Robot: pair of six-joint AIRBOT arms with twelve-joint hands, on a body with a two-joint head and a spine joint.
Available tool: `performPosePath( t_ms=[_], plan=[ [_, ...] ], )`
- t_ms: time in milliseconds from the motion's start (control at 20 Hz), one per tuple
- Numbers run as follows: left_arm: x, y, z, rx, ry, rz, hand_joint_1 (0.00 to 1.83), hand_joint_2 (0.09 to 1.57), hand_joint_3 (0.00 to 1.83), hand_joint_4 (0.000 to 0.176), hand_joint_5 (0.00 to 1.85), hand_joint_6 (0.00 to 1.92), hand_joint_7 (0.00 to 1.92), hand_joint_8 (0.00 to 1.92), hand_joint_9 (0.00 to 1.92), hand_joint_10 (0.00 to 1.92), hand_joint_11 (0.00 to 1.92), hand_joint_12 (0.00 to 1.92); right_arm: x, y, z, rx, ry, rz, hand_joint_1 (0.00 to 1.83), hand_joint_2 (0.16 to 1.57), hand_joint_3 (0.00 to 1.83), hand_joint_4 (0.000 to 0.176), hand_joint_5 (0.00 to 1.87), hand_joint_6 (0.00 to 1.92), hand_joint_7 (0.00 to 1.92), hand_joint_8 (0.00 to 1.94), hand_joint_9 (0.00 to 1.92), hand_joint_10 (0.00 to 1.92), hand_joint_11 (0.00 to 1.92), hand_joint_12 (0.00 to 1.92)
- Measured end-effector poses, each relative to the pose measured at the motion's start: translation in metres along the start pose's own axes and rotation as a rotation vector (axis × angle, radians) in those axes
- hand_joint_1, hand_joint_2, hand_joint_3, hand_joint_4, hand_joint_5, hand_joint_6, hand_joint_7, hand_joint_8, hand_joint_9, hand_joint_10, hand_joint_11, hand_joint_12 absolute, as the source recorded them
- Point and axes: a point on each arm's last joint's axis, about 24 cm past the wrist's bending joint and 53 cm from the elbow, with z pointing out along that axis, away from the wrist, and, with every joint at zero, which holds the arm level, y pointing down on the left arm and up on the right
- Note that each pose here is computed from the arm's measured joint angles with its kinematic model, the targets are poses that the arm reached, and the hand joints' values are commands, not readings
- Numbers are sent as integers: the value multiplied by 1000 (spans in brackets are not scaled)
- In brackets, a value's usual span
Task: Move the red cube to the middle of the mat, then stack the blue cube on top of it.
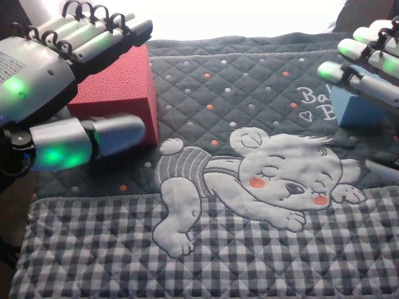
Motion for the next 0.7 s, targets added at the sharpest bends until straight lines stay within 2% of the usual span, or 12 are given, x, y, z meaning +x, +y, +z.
performPosePath(
  t_ms=[150, 250, 300, 400, 450, 550, 600, 700],
  plan=[
    [-3, 2, 0, -7, -12, -7, 260, 1195, 4, 65, 0, 0, 0, 0, 0, 0, 0, 0, 0, -2, 0, 10, -1, 8, 371, 1258, 27, 0, 0, 0, 0, 0, 0, 0, 0, 0],
    [-2, 4, 1, -17, -15, -17, 258, 1174, 0, 56, 0, 0, 0, 0, 0, 0, 0, 0, 2, -2, 1, 16, 1, 20, 349, 1252, 18, 0, 0, 0, 0, 0, 0, 0, 0, 0],
    [-1, 5, 1, -20, -16, -21, 271, 1167, 0, 58, 0, 0, 0, 0, 0, 0, 0, 0, 3, -2, 1, 14, 3, 22, 342, 1251, 15, 0, 0, 0, 0, 0, 0, 0, 0, 0],
    [1, 7, 6, -29, -14, -34, 302, 1138, 0, 51, 0, 0, 0, 0, 0, 0, 0, 0, 5, -4, 1, 21, 7, 26, 346, 1244, 8, 0, 0, 0, 0, 0, 0, 0, 0, 0],
    [1, 8, 7, -30, -17, -38, 360, 1121, 0, 54, 0, 0, 0, 0, 0, 0, 0, 0, 6, -4, 1, 25, 8, 30, 336, 1246, 8, 0, 0, 0, 0, 0, 0, 0, 0, 0],
    [-4, 17, 14, -53, -43, -73, 384, 1101, 0, 50, 0, 0, 0, 0, 0, 0, 0, 0, 11, -9, 0, 40, 19, 37, 322, 1255, 10, 0, 0, 0, 0, 0, 0, 0, 0, 0],
    [-6, 23, 19, -72, -57, -98, 363, 1098, 0, 34, 0, 0, 0, 0, 0, 0, 0, 0, 14, -10, 0, 46, 27, 46, 335, 1253, 7, 0, 0, 0, 0, 0, 0, 0, 0, 0],
    [-8, 31, 22, -97, -70, -117, 422, 1057, 0, 35, 0, 0, 0, 0, 0, 0, 0, 0, 17, -9, -1, 43, 33, 46, 351, 1250, 5, 0, 0, 0, 0, 0, 0, 0, 0, 0]
  ],
)
